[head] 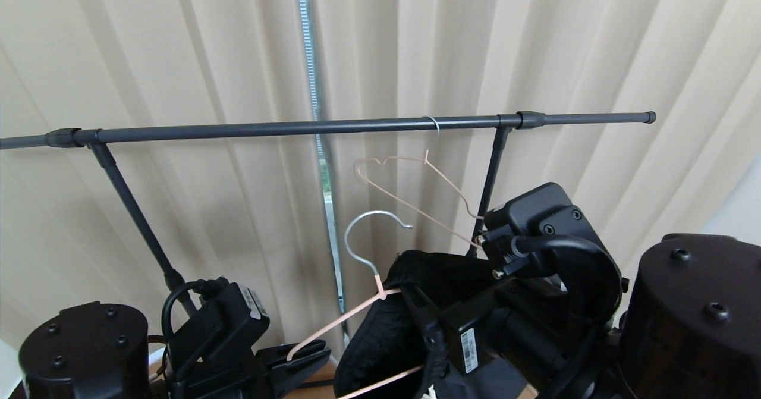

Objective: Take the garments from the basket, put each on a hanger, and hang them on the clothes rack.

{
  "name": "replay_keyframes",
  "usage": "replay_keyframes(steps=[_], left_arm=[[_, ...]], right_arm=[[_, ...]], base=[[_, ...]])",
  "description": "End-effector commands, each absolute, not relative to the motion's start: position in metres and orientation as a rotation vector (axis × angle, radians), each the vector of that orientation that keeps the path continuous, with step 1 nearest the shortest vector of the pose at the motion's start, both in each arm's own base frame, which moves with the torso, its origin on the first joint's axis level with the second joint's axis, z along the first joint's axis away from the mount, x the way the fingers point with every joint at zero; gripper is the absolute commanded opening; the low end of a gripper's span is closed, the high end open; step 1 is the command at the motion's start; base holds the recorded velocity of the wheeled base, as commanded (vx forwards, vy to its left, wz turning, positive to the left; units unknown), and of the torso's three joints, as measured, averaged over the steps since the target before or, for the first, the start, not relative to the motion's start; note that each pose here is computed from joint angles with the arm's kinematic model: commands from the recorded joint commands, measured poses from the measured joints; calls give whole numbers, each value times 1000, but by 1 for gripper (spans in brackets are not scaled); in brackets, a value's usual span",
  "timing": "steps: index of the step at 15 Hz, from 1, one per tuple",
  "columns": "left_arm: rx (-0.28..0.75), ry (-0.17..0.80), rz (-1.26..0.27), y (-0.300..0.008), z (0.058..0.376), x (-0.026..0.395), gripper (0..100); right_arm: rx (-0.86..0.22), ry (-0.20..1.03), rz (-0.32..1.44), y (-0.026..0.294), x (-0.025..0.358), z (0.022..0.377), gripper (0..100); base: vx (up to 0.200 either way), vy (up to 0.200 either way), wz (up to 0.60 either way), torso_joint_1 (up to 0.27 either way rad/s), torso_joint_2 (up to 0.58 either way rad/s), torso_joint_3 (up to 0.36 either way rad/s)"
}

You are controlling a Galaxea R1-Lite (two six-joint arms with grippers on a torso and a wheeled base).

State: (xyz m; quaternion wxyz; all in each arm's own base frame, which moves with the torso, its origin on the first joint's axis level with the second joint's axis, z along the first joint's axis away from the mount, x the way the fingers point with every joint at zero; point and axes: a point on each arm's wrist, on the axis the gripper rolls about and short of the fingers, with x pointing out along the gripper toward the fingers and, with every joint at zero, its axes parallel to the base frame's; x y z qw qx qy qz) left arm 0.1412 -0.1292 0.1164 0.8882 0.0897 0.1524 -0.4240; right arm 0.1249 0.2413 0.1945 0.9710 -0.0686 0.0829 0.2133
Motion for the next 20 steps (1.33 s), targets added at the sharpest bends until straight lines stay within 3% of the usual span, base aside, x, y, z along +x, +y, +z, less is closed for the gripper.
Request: replay_keyframes(steps=[1, 14, 16, 20], left_arm=[[191, 331, -881, -130, 114, 142, 0], [135, 278, -864, -128, 114, 144, 0], [136, 280, -865, -127, 112, 143, 0], [137, 283, -871, -126, 111, 142, 0]], right_arm=[[-108, 145, 432, 235, 122, 205, 100], [-153, 179, 461, 226, 117, 204, 100], [-170, 188, 517, 214, 111, 212, 100], [-323, 279, 809, 140, 102, 242, 100]], base=[[0, 0, 0, 0, 0, 0], [0, 0, 0, 0, 0, 0], [0, 0, 0, 0, 0, 0], [0, 0, 0, 0, 0, 0]])
